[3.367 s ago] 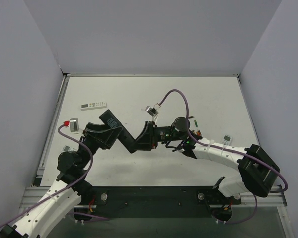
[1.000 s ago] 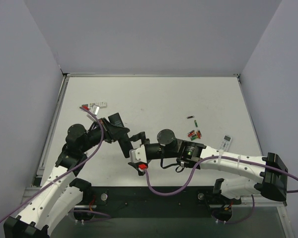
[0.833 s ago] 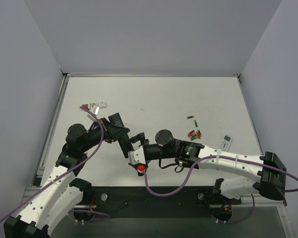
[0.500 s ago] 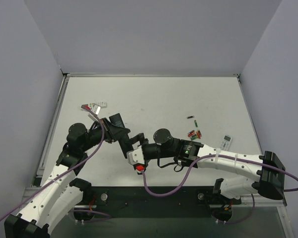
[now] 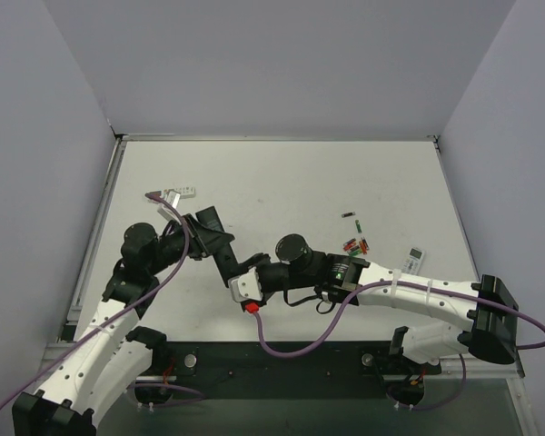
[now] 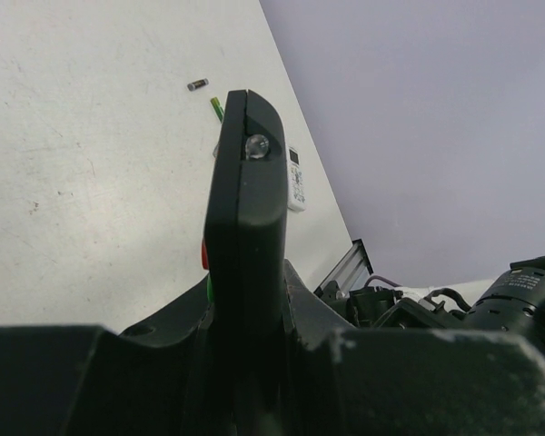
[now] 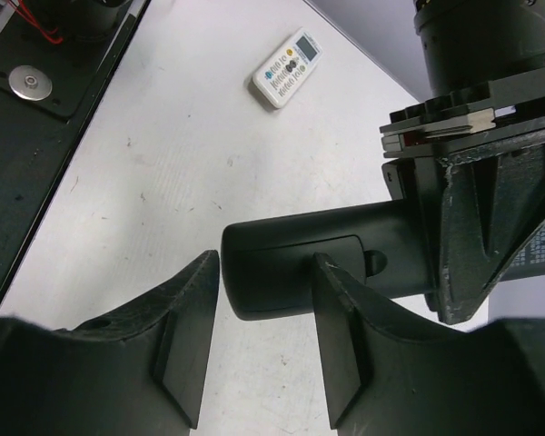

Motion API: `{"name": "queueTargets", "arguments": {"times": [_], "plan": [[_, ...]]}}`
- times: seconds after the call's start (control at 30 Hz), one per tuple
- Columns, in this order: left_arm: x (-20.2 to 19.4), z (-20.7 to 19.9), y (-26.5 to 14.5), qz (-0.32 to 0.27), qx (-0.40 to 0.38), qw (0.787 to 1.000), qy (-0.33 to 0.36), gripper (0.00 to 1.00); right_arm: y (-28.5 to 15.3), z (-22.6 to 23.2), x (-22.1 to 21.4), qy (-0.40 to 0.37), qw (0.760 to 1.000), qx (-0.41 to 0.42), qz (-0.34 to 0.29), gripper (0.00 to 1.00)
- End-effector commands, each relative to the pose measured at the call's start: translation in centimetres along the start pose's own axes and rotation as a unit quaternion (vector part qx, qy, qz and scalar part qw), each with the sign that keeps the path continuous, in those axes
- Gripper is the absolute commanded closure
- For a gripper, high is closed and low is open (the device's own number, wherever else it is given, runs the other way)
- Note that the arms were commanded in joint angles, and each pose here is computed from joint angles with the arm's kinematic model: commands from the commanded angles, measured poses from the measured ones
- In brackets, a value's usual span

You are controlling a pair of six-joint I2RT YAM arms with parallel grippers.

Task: Load the batteries into the remote control
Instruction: Remove the battery cover from the remote control.

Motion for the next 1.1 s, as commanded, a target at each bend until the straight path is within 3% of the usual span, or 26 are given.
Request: {"name": "queueTargets", "arguments": {"times": [0.0, 0.13, 0.23, 0.33, 0.47, 1.07], "plan": [[2.6, -3.4, -0.2, -0.039, -0.052, 0.998, 0.021, 1.0, 0.0, 2.5, -0.8, 0.021, 0.999, 0.045, 0.014, 0.61], [2.1, -2.8, 0.0, -0.028, -0.048, 0.998, 0.028, 1.0, -0.1, 2.2, -0.6, 0.022, 0.999, 0.037, 0.007, 0.57], [1.8, -2.4, 0.0, -0.024, -0.044, 0.998, 0.037, 1.0, -0.4, 1.2, 0.2, 0.019, 1.0, 0.011, -0.007, 0.39], [1.5, -1.9, -0.2, -0.021, -0.032, 0.998, 0.046, 1.0, -0.9, -0.1, 1.1, 0.008, 1.0, -0.018, -0.02, 0.28], [1.3, -1.8, -0.4, -0.018, -0.029, 0.998, 0.05, 1.0, -1.0, -1.1, 1.4, -0.003, 0.999, -0.033, -0.021, 0.22], [0.9, -2.8, -0.3, -0.01, -0.043, 0.998, 0.053, 1.0, 0.4, -2.1, 1.7, -0.019, 0.999, -0.034, -0.024, 0.21]]}}
Point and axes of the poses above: each gripper's point midway between its finger pads, its own y axis out along the fingers, its own z axis along the line the jaws close on, x = y × z, the point moved 1 cm from there along -y, back along the fingers, and after that the axes turned 2 degrees about -y, right-handed, at the moved point
